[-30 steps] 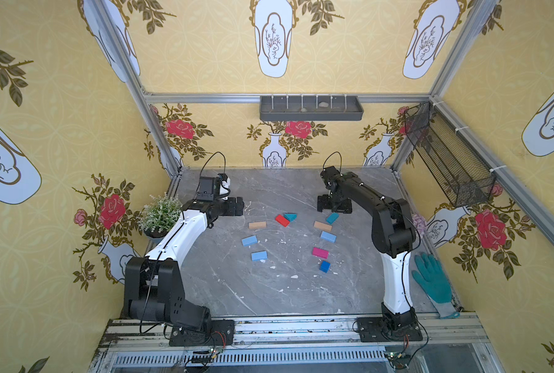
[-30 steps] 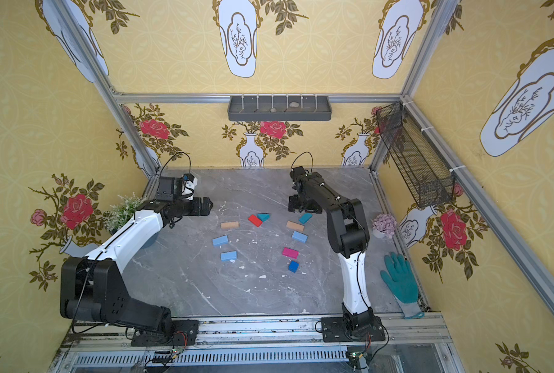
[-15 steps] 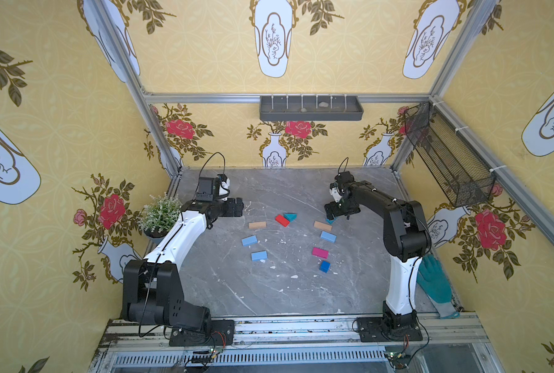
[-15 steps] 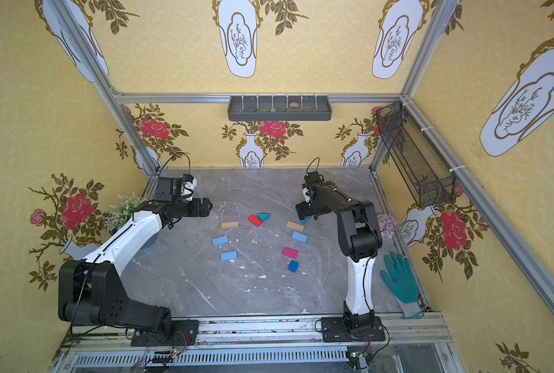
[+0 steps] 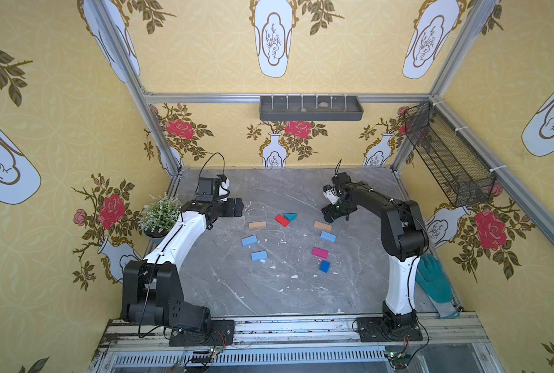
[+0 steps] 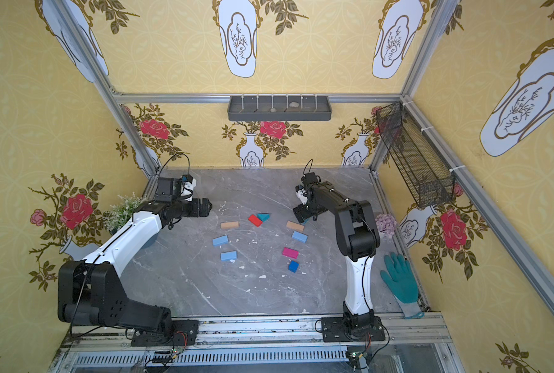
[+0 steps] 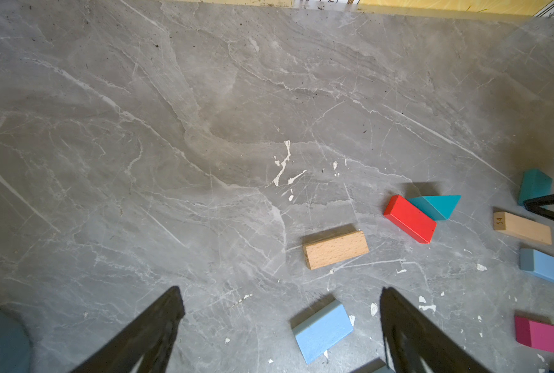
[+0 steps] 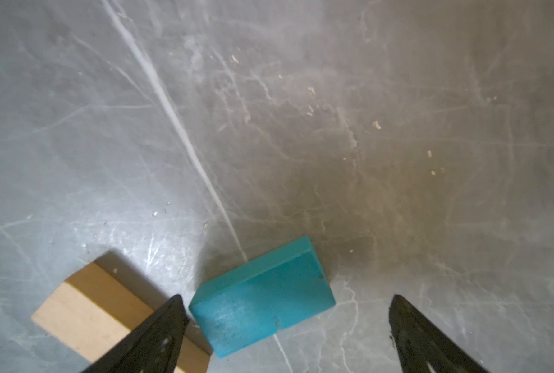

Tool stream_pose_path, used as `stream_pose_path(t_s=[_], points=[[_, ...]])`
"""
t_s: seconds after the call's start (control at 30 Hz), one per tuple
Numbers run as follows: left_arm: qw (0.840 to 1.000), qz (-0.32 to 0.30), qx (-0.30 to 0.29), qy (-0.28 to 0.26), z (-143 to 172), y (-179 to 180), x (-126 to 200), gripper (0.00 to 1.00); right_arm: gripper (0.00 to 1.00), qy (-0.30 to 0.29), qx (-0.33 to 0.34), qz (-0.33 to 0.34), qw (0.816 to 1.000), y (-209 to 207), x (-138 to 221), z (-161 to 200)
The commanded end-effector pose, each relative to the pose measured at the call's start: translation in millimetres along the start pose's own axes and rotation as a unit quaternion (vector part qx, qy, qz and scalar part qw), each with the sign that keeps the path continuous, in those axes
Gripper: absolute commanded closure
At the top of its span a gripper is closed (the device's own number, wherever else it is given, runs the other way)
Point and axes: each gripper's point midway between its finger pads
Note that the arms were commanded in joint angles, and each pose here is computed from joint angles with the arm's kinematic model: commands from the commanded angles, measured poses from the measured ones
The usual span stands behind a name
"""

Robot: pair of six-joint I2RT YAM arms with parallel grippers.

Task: Assemble a heart with building blocks
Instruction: Pick up the building block from the center of the board.

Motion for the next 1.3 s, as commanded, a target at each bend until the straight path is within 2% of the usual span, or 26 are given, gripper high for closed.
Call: stream_pose_path(t_s=[0.0, 0.23, 0.37, 0.57, 0.7, 1.27], points=[[1.000, -0.004, 0.005, 0.003, 2.9, 1.9, -1.4, 0.04, 0.01, 0.000, 0.027, -0.009, 1.000, 3.2, 1.9, 1.8], [1.000, -0.006, 0.006, 0.003, 3.3, 2.8, -0.6, 0.04, 0.00, 0.000, 0.038, -0.019, 0.999, -2.9, 0.3, 7.0], [1.000, -0.004, 0.006, 0.004, 4.0, 2.2, -2.2, 0.04, 0.03, 0.005, 0.045, -0.023, 0.999, -7.1, -5.2, 8.0], [1.000, -0.004, 0.004, 0.007, 4.7, 2.2, -2.1, 0.04, 0.14, 0.016, 0.065, -0.044, 0.997, -2.7, -14.0, 8.3], [1.000, -0.005, 0.001, 0.009, 5.7, 2.8, -2.3, 0.04, 0.17, 0.025, 0.069, -0.050, 0.996, -0.7, -17.7, 12.7], [1.000, 0.000, -0.002, 0.007, 3.1, 0.6, -4.2, 0.04, 0.43, 0.030, 0.068, -0.066, 0.995, 10.7, -9.1, 7.5]])
Point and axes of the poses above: each gripper's point midway between its finger pads, its own x axis back along the fingers, its own y axis along the line the jaws close on, z = x × y, and after that the axes turned 10 degrees about x, right-handed
